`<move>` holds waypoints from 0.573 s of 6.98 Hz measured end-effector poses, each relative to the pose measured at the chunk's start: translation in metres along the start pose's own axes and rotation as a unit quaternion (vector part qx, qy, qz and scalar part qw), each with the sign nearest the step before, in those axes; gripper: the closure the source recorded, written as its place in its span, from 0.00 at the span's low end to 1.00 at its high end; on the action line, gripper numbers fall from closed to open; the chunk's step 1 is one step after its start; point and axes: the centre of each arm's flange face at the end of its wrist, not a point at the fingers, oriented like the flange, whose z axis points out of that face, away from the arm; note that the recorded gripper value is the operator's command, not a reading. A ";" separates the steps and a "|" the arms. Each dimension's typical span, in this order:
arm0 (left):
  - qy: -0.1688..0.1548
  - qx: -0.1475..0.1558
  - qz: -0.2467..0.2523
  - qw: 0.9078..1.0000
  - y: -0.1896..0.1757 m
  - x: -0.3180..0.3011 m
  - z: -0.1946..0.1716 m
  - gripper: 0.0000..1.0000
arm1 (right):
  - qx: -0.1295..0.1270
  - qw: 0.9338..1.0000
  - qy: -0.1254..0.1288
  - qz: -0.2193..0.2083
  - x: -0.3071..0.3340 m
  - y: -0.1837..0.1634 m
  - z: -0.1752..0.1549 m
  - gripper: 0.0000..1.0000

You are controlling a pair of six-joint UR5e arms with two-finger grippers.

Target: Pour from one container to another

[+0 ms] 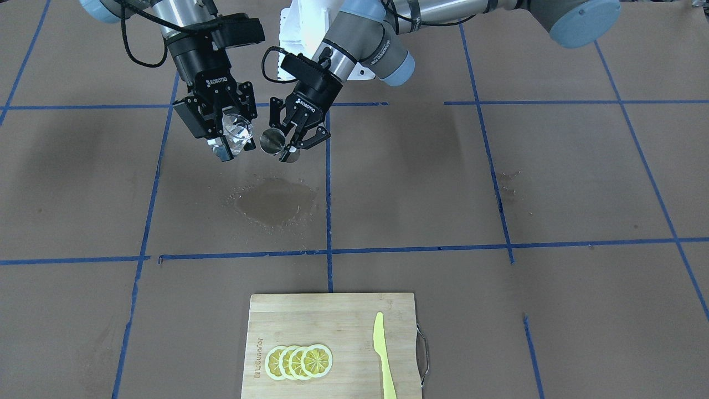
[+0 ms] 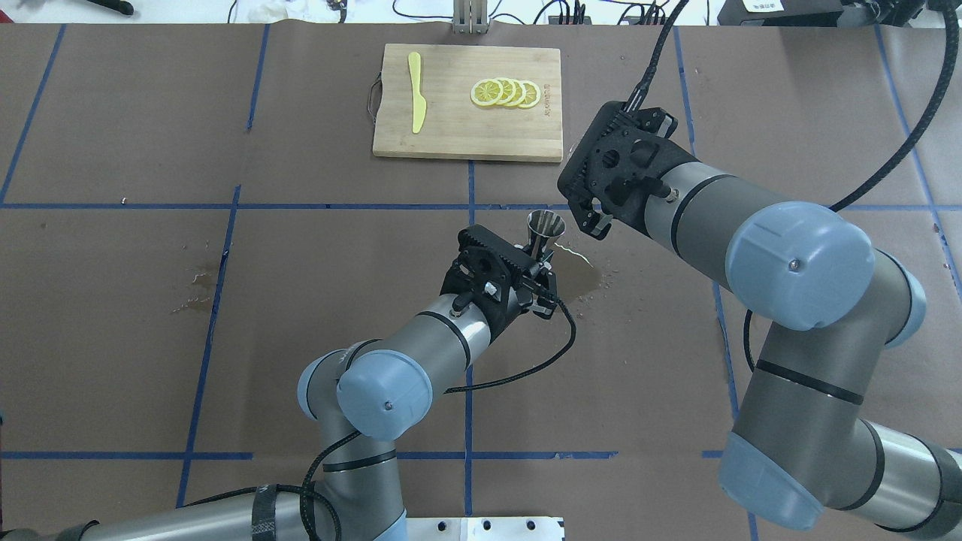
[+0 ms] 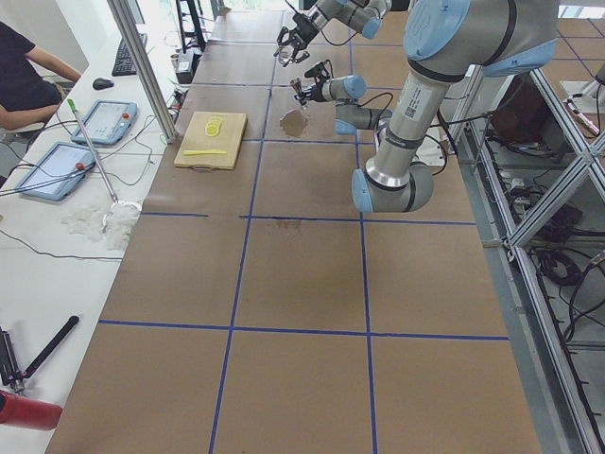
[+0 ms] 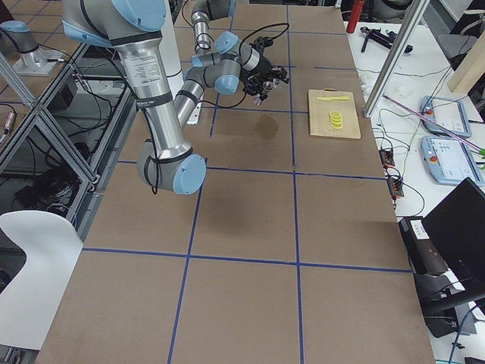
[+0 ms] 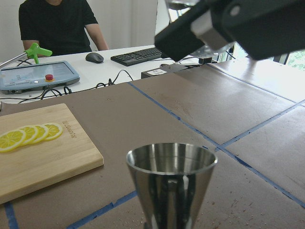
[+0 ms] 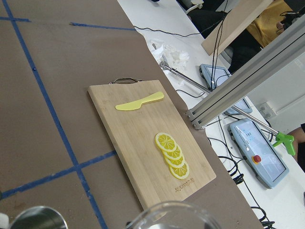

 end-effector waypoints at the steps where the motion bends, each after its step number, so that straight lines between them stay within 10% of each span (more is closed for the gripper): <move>1: 0.000 0.000 0.000 1.000 0.000 0.000 0.000 1.00 | -0.002 1.000 0.001 -0.004 -0.001 0.000 0.000 1.00; 4: 0.000 0.001 0.000 1.000 -0.001 0.000 0.001 1.00 | -0.007 1.000 0.010 -0.015 -0.008 0.000 0.000 1.00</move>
